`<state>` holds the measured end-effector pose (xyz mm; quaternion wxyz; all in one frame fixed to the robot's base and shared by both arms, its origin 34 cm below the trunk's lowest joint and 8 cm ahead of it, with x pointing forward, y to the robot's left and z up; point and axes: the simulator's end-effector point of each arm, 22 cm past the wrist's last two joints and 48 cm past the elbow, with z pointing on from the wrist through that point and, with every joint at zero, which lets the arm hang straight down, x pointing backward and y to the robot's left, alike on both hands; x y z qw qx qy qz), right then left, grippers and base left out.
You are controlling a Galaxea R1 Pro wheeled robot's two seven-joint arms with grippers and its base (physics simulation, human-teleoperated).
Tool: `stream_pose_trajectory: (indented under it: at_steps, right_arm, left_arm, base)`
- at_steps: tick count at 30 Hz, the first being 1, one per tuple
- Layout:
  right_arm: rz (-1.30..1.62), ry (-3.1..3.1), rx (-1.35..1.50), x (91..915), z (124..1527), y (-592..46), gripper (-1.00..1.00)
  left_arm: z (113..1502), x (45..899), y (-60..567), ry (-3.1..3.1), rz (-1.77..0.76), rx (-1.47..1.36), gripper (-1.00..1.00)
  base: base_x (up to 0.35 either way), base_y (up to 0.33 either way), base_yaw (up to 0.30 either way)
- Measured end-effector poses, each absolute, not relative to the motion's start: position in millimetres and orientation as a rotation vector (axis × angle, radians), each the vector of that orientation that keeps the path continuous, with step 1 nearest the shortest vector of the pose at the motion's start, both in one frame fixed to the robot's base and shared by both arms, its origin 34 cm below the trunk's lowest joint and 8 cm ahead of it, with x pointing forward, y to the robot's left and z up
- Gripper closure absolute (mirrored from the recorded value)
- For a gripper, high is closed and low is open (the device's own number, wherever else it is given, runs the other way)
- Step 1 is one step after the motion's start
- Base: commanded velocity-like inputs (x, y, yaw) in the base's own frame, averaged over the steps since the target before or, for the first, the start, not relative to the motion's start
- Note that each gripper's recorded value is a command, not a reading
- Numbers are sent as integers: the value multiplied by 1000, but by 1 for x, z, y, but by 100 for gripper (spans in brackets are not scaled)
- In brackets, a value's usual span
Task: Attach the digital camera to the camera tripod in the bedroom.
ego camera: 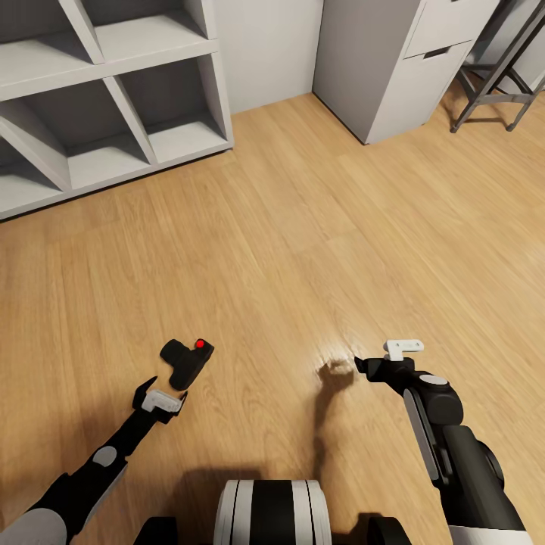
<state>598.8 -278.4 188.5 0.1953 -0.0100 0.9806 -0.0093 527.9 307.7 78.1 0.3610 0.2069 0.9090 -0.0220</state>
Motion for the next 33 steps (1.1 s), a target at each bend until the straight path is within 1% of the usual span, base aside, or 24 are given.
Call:
stream_pose_trajectory:
  at_steps: [14, 22, 33]
  right_arm:
    - [-25, 2748, -28, 599, 189, -278, -100]
    - [-25, 2748, -28, 599, 188, -278, -100]
    - [-24, 2748, -28, 599, 188, -278, -100]
  left_arm:
    - [74, 537, 310, 2351, -45, 526, -100]
    - [64, 540, 296, 2376, -60, 509, -100]
    - [62, 540, 295, 2382, -61, 504, -100]
  base:
    - [0, 0, 0]
    - [0, 0, 0]
    - [0, 0, 0]
